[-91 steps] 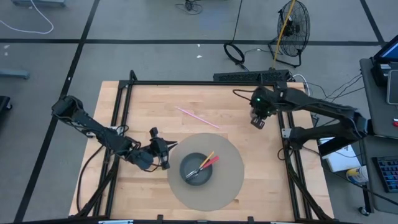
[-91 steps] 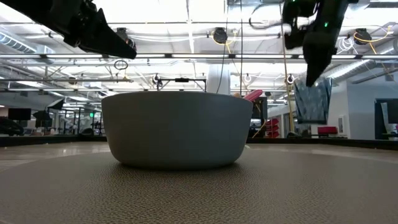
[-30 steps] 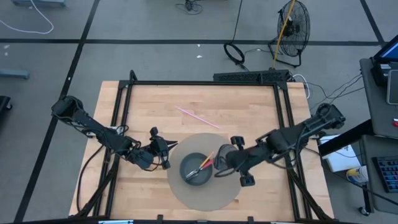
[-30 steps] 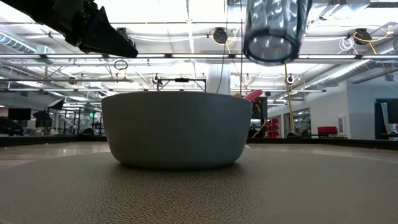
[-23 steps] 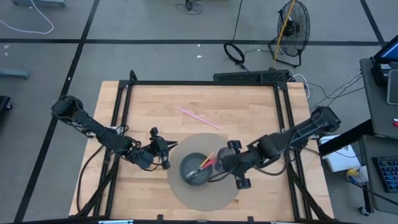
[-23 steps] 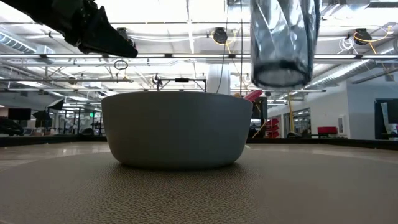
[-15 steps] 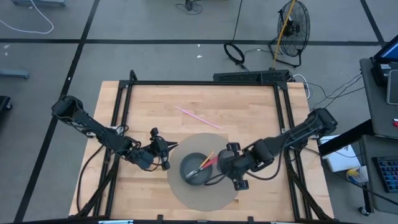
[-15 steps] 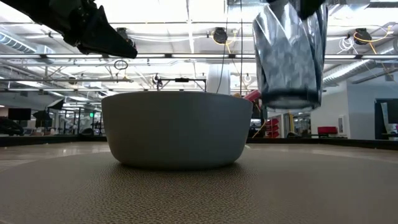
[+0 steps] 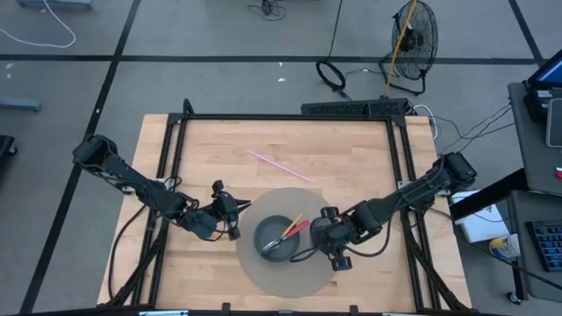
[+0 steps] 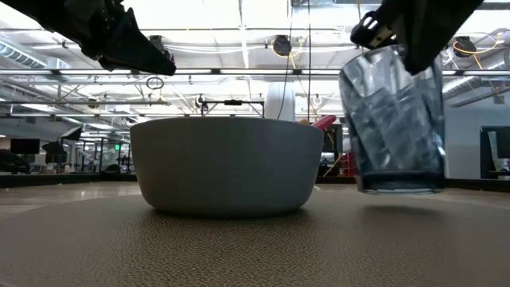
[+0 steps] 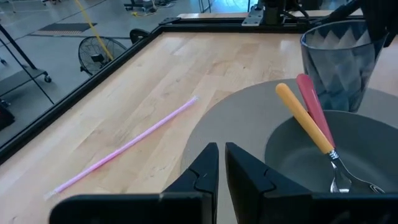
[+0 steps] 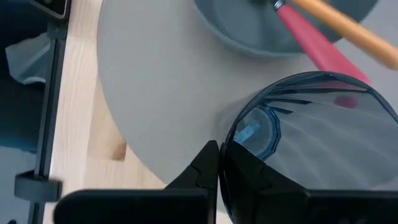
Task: Pick & Place Utensil
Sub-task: Put the blue cup on the brown placemat to the right of the blue bowl
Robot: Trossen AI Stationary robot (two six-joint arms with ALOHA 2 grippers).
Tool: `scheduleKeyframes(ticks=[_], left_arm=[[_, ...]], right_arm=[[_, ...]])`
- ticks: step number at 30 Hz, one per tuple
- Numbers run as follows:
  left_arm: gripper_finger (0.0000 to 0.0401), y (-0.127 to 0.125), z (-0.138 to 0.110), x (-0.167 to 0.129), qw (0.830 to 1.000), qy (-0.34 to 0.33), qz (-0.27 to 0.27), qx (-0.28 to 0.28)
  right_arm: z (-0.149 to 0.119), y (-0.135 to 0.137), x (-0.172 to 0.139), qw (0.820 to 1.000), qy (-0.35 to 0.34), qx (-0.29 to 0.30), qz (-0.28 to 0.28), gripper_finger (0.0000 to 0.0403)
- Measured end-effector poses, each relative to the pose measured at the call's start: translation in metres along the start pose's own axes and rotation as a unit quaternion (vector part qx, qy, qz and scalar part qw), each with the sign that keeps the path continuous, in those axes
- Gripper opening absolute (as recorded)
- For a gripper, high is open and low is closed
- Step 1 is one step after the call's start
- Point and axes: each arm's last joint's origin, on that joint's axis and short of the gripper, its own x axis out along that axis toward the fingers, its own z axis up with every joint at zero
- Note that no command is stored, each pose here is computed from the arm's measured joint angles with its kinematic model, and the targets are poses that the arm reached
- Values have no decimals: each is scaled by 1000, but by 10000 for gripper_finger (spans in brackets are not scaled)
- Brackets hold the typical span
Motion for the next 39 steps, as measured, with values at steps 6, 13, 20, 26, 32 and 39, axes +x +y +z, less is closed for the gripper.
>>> scheduleKeyframes(ticks=[6,13,20,26,32,39], left_arm=[[35,0,0,0,1000,0,0,-6],[35,0,0,0,1000,0,0,-7],[35,0,0,0,1000,0,0,-5],[35,-1,0,-1,1000,0,-1,-6],[35,-2,-1,-2,1000,0,-6,-4],[35,-2,-1,-3,1000,0,-6,-4]], right_arm=[[4,1,0,1000,-18,-8,6,8],[4,1,0,1000,-20,-8,6,8],[4,2,9,1000,-10,-9,4,8],[4,2,9,1000,-9,-8,3,8],[1,1,15,1000,-12,-9,5,9],[-4,-1,20,1000,-6,1,2,9]])
